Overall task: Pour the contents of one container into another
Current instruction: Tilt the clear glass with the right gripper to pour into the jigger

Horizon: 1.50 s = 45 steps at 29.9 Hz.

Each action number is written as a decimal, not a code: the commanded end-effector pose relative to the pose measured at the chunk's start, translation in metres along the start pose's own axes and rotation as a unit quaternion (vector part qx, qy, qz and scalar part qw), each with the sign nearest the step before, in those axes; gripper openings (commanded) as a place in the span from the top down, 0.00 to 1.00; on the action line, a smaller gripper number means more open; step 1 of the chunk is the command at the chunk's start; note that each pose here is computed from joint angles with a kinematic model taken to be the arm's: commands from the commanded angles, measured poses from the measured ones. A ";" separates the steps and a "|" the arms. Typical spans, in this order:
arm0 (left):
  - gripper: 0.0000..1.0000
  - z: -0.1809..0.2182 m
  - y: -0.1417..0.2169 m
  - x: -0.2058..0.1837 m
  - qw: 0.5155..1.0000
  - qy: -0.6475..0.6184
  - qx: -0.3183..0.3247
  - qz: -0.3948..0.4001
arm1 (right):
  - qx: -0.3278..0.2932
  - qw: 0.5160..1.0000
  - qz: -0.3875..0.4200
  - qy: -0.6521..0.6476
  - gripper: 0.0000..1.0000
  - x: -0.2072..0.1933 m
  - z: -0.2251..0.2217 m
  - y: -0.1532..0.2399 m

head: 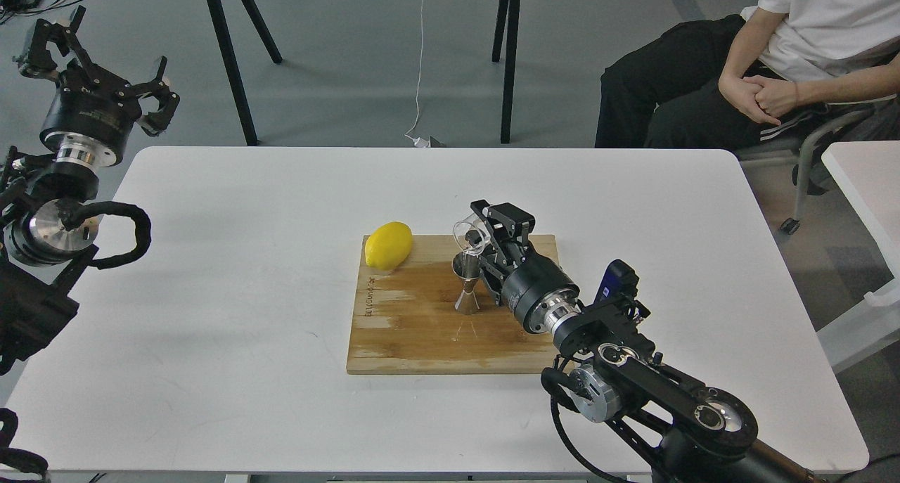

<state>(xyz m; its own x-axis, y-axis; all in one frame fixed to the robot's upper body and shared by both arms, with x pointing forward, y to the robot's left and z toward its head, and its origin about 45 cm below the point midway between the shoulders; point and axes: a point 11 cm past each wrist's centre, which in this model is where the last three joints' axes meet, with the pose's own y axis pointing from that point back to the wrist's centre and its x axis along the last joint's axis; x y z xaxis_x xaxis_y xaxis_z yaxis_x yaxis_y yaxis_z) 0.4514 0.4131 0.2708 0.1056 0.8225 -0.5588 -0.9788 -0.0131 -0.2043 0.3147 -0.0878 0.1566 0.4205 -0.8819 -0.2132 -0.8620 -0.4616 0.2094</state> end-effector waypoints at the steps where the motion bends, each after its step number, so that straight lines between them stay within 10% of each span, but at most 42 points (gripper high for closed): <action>1: 0.00 0.000 0.000 0.001 1.000 0.000 0.000 0.000 | 0.001 1.000 0.000 0.006 0.71 0.001 0.001 0.001; 45: 0.00 0.000 0.000 0.000 1.000 0.001 0.000 0.000 | 0.012 0.992 -0.001 0.129 0.71 0.009 0.011 -0.004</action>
<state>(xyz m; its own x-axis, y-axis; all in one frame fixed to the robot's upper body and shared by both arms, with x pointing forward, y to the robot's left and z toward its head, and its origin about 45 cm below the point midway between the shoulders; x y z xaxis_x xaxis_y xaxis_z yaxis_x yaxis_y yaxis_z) 0.4509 0.4138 0.2706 0.1053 0.8226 -0.5588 -0.9788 -0.0134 -0.2043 0.3189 -0.0937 0.1443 0.4707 -0.8819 0.0268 -0.8684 -0.4577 0.1905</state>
